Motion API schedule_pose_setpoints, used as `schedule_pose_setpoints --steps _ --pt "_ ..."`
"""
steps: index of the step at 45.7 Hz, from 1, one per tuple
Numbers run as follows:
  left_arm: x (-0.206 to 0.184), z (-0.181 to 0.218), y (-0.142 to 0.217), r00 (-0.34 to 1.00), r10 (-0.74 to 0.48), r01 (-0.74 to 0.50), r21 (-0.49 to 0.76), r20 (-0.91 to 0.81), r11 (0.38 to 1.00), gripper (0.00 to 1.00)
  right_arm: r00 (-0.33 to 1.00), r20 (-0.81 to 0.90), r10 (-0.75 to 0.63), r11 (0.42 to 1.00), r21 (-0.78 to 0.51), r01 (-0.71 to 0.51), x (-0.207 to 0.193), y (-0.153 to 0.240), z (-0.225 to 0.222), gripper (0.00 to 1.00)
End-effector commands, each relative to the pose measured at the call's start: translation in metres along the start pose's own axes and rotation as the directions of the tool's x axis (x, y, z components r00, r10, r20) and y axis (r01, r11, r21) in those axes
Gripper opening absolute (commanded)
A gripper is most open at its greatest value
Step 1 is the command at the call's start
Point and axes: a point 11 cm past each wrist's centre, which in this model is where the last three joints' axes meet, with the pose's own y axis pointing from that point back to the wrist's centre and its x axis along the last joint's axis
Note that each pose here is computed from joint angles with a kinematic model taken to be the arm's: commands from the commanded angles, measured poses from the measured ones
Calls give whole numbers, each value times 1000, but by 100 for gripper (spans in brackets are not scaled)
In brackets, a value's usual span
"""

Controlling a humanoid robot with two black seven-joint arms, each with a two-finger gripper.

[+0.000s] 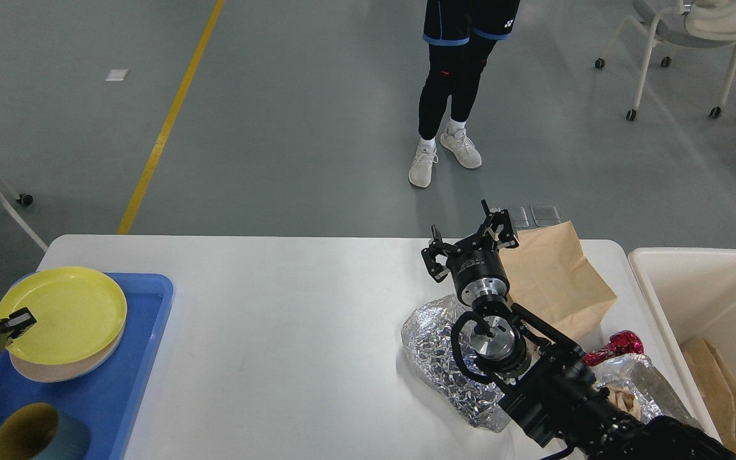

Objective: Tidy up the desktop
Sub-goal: 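Open the left gripper and withdraw it upward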

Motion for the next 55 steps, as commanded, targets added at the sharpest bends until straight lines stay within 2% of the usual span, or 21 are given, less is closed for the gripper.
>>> schedule_pose_setpoints --steps 1,4,5,10,13,16,26,32,37,39,43,50,55 --pt "-11 -1 -5 1000 -16 16 8 12 1000 4 1000 0 -1 1000 0 1 0 0 0 100" --pt "-12 -2 -6 1000 -16 16 10 12 1000 9 1000 1 -1 1000 1 1 0 0 0 100" --pt "-12 -3 -6 1000 -17 17 13 13 1000 17 1000 1 0 1000 1 0 0 0 0 100" --pt "-11 -1 -5 1000 -14 14 7 13 1000 44 1000 0 -1 1000 0 1 0 0 0 100" --pt "-10 -2 -5 1000 -17 17 8 13 1000 66 1000 0 -1 1000 0 1 0 0 0 100" --pt "-9 -3 -4 1000 -22 22 10 11 1000 96 1000 1 -1 1000 1 1 0 0 0 100" --pt "-12 3 1 996 -83 83 3 18 997 97 1000 1 1 1000 1 -1 0 0 0 100" --pt "0 12 15 983 -183 184 -47 16 982 97 1000 0 -1 1000 0 1 0 0 0 100" --pt "17 15 28 970 -235 226 -127 -64 966 97 1000 1 -1 1000 0 1 0 0 0 100" --pt "25 17 34 963 -252 234 -166 -97 958 97 1000 0 1 1000 0 -1 0 0 0 100" --pt "47 51 55 951 -266 209 -307 -159 928 97 1000 0 -2 1000 0 2 0 0 0 100" --pt "75 108 90 924 -305 141 -533 -233 834 97 1000 0 -1 1000 0 1 0 0 0 100" --pt "83 136 111 911 -342 124 -636 -232 762 97 1000 0 -1 1000 0 1 0 0 0 100"
